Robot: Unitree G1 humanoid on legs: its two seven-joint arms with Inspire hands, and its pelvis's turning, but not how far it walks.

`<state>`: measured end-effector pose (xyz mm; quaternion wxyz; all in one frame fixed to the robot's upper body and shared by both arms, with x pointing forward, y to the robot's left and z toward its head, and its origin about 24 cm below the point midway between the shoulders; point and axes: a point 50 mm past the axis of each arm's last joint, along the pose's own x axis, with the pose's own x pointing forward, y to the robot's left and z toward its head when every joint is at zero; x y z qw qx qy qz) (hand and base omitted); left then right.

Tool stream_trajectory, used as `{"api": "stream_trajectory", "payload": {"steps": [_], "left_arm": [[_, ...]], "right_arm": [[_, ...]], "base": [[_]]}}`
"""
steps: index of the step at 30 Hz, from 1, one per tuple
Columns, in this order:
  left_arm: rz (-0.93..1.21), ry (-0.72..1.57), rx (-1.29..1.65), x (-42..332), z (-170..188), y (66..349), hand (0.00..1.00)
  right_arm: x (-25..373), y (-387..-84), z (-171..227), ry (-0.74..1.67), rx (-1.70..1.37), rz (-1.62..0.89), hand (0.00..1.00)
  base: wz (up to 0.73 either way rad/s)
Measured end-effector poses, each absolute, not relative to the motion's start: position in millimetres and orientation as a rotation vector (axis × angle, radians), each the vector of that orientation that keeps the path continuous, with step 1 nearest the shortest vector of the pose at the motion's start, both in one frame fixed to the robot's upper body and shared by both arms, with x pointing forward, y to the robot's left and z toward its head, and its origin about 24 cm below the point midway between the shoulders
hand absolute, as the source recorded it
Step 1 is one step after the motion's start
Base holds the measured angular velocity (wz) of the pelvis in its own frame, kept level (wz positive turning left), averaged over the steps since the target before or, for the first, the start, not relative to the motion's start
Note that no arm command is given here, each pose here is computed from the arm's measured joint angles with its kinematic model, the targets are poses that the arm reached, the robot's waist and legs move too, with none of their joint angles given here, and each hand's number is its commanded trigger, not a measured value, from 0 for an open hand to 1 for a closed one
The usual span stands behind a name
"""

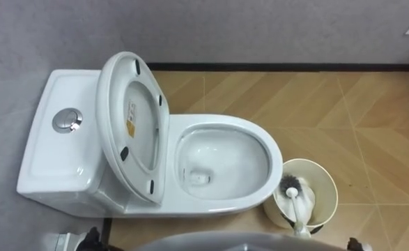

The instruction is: Brush toilet

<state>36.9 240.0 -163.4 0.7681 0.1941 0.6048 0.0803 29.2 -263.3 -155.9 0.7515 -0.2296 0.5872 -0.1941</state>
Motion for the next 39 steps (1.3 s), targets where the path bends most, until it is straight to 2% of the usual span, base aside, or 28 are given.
{"api": "stream_trajectory", "payload": {"steps": [9, 16, 27, 33, 39], "left_arm": [[0.170, 1.249, 0.435, 51, -161, 243, 0.00], [0.107, 1.089, 0.490, 103, -155, 232, 0.00], [0.135, 0.976, 0.445, 147, -143, 222, 0.00], [0.129, 0.906, 0.475, 168, -135, 214, 0.00], [0.165, 0.775, 0.467, 195, -119, 209, 0.00]], "right_arm": [[73, -266, -147, 1.103, -0.458, -0.529, 0.00], [122, -257, -141, 0.998, -0.427, -0.495, 0.00], [144, -263, -135, 1.008, -0.291, -0.636, 0.00], [172, -269, -122, 0.944, -0.231, -0.663, 0.00], [190, -284, -108, 0.885, -0.207, -0.687, 0.00]], "base": [[0.01], [0.18], [0.14], [0.09], [0.01]]}}
